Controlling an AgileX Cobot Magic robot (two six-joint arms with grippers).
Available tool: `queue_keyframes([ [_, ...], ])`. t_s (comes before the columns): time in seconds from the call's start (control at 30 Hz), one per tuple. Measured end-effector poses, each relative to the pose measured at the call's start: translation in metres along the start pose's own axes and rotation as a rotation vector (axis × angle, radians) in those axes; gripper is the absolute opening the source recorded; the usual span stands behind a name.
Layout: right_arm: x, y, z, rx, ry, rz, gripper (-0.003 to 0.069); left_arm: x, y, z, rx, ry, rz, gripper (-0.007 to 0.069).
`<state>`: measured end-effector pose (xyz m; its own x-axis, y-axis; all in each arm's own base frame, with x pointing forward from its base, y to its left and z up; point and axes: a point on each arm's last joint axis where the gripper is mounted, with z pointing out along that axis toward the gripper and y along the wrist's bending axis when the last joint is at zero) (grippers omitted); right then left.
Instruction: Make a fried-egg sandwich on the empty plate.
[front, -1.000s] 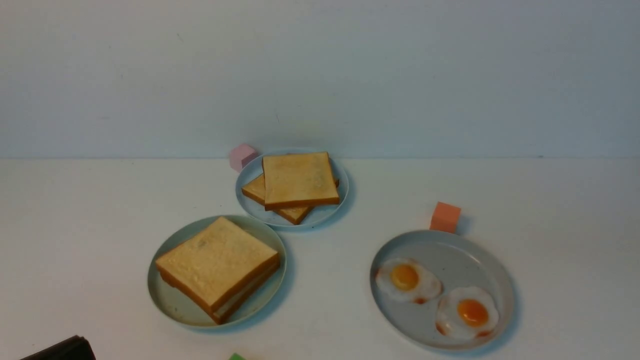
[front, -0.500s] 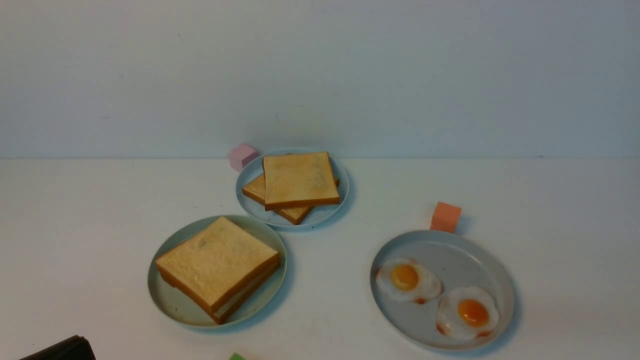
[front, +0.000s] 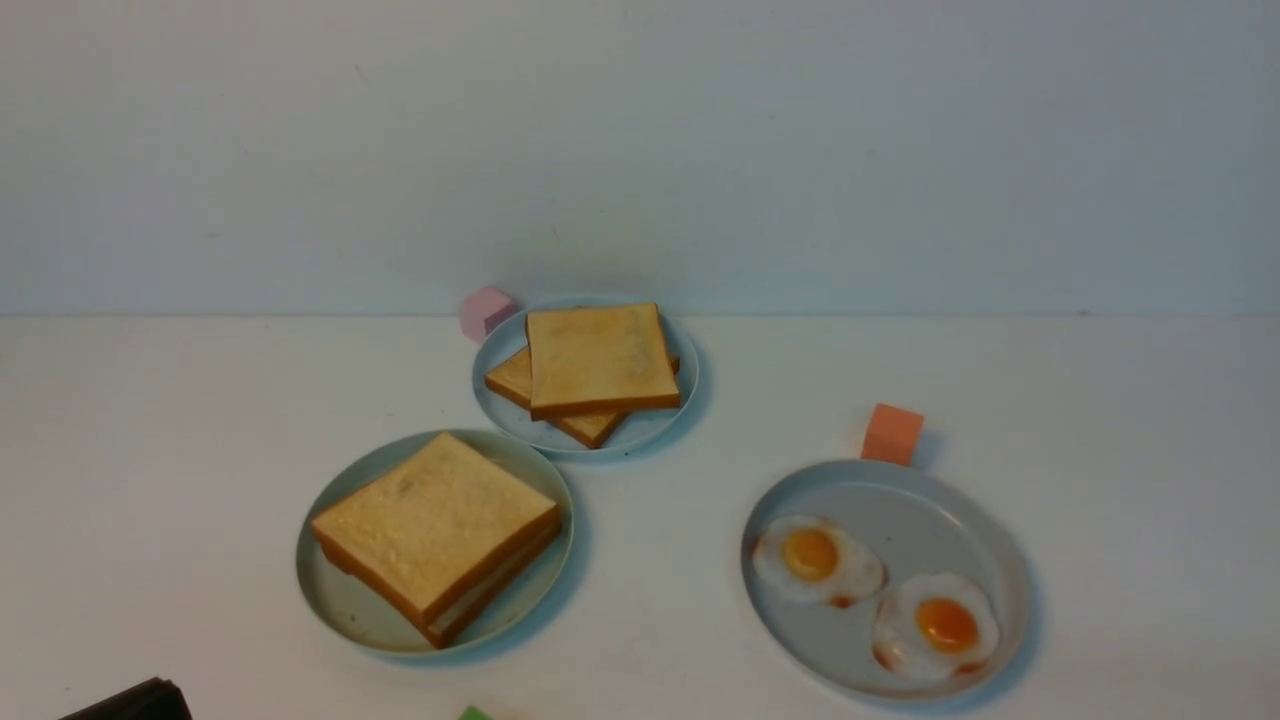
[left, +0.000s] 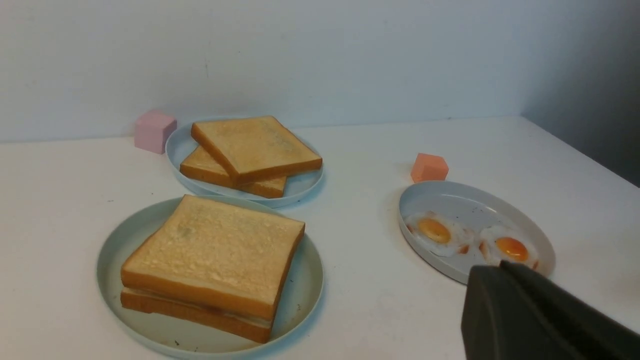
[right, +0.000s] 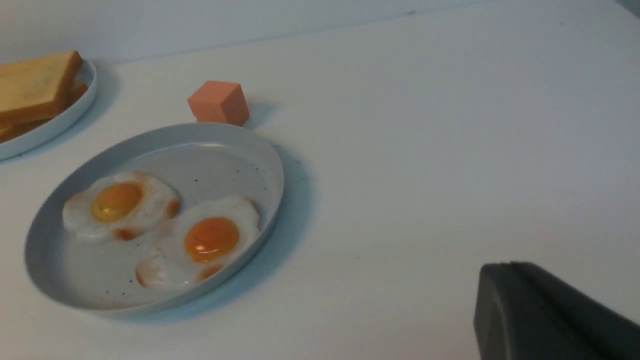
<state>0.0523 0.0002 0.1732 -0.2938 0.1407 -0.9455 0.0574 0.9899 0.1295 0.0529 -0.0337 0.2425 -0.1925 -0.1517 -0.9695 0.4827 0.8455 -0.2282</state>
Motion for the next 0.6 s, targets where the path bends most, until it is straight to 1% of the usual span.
queue_keyframes([
  [0.6,0.0002,0.0001,0.0000,-0.001,0.003,0.003,-0.0006,0.0005,0.0000,0.0000,0.000,0.005,0.000,-0.0006],
])
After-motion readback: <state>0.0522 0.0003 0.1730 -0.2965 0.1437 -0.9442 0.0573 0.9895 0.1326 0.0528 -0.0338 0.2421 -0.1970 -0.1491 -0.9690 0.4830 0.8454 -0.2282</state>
